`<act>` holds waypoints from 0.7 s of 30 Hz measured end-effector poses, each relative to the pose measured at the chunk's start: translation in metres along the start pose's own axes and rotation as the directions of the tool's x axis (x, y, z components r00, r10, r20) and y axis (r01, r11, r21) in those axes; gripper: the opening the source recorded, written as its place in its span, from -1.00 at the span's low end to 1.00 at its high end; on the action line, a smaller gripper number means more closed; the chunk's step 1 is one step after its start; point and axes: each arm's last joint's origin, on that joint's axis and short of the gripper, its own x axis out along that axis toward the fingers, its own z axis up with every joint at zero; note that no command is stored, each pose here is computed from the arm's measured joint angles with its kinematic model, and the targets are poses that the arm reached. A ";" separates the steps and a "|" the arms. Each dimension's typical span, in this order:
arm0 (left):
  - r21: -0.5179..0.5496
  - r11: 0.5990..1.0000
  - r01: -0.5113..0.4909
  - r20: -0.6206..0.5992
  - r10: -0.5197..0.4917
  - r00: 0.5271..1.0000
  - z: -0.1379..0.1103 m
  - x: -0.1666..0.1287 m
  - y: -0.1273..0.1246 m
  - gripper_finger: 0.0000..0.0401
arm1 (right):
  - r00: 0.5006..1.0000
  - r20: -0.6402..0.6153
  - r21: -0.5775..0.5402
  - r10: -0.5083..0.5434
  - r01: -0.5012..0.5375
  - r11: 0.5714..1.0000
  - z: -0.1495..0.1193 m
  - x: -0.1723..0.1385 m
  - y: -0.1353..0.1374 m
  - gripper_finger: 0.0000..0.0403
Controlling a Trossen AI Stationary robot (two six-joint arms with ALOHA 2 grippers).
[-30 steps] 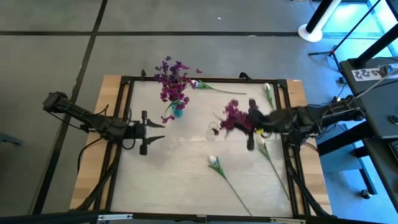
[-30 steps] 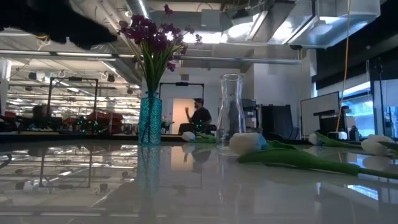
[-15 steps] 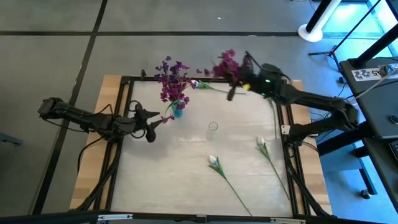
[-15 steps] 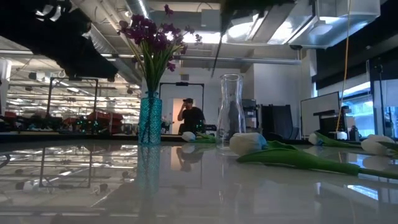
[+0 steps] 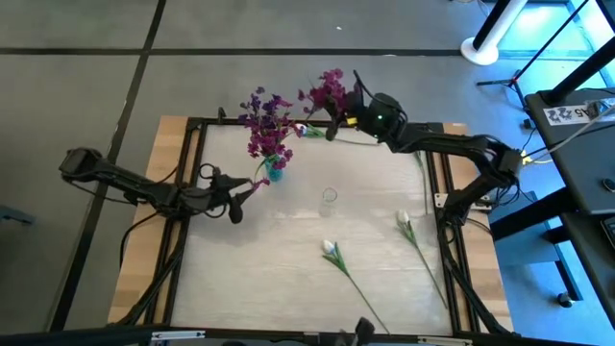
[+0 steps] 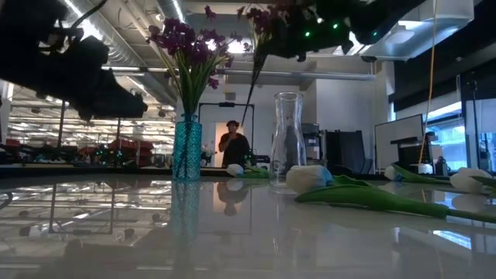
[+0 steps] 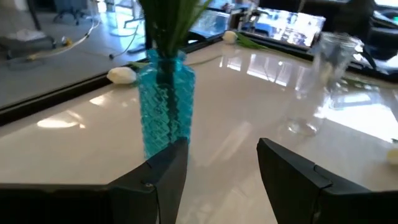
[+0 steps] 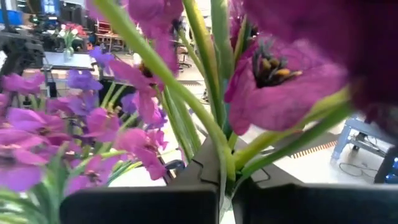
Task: Sort flowers into vase by color
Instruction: Put the purple flowers into the blue flower vase
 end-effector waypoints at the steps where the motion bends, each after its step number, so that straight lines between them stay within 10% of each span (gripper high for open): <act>1: 0.015 1.000 0.009 0.003 -0.009 1.000 -0.003 0.000 0.000 -0.05 | 1.000 0.001 0.003 -0.016 0.016 1.000 -0.004 0.003 -0.002 -0.96; 12: 0.005 1.000 -0.014 -0.013 0.014 1.000 -0.014 0.003 0.003 -0.05 | 0.994 0.107 0.062 -0.031 0.025 0.998 -0.047 0.032 0.005 -0.96; 21: -0.014 0.995 -0.101 -0.021 0.101 0.995 -0.007 0.016 0.005 -0.05 | 0.980 0.098 0.180 0.171 -0.187 0.966 -0.057 0.036 0.040 -0.96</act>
